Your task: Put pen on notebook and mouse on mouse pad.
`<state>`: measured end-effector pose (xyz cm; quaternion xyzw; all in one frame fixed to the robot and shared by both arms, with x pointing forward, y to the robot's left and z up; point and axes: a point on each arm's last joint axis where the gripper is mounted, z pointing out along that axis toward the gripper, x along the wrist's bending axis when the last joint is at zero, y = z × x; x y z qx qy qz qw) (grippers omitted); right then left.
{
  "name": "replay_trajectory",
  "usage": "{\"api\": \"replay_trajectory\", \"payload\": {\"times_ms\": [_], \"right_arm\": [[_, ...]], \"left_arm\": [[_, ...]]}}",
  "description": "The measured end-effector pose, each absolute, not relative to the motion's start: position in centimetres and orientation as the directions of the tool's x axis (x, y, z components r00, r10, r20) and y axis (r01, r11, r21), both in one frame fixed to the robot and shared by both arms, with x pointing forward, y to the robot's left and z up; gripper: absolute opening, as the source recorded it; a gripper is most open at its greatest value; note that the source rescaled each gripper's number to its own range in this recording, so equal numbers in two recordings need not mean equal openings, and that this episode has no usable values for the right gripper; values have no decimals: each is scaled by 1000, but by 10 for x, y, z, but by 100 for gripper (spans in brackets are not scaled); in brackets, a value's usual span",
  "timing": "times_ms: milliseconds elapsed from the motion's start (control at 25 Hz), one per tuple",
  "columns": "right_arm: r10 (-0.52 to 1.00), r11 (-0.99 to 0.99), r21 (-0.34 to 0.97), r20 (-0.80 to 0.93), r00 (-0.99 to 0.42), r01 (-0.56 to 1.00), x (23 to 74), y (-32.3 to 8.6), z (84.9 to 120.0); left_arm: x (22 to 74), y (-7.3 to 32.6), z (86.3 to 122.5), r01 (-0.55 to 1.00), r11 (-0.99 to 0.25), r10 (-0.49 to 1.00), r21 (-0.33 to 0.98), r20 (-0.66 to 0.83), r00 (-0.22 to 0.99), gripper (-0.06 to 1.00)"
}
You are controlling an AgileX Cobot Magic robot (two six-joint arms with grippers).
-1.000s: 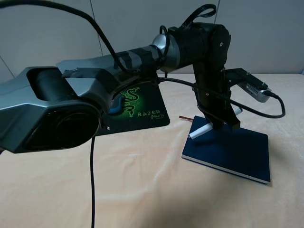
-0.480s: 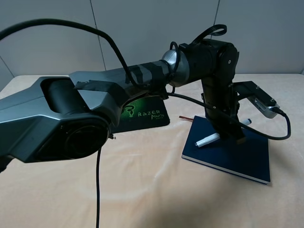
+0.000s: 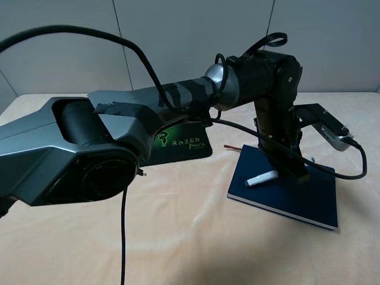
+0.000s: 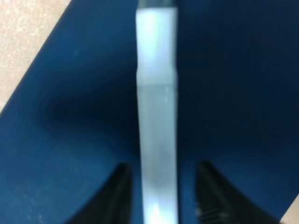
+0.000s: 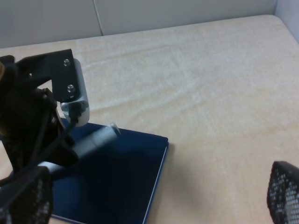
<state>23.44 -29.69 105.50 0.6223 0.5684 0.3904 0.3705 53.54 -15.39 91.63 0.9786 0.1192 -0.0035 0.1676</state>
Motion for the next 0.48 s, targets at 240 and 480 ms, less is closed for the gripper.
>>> {"api": "replay_trajectory", "payload": {"times_ms": [240, 480], "right_arm": [[997, -79, 905, 65, 49, 418, 234, -297, 1055], [997, -79, 905, 65, 49, 418, 234, -297, 1055]], "left_arm": [[535, -154, 916, 234, -915, 232, 327, -47, 972, 85], [536, -154, 916, 234, -915, 232, 329, -46, 972, 99]]}}
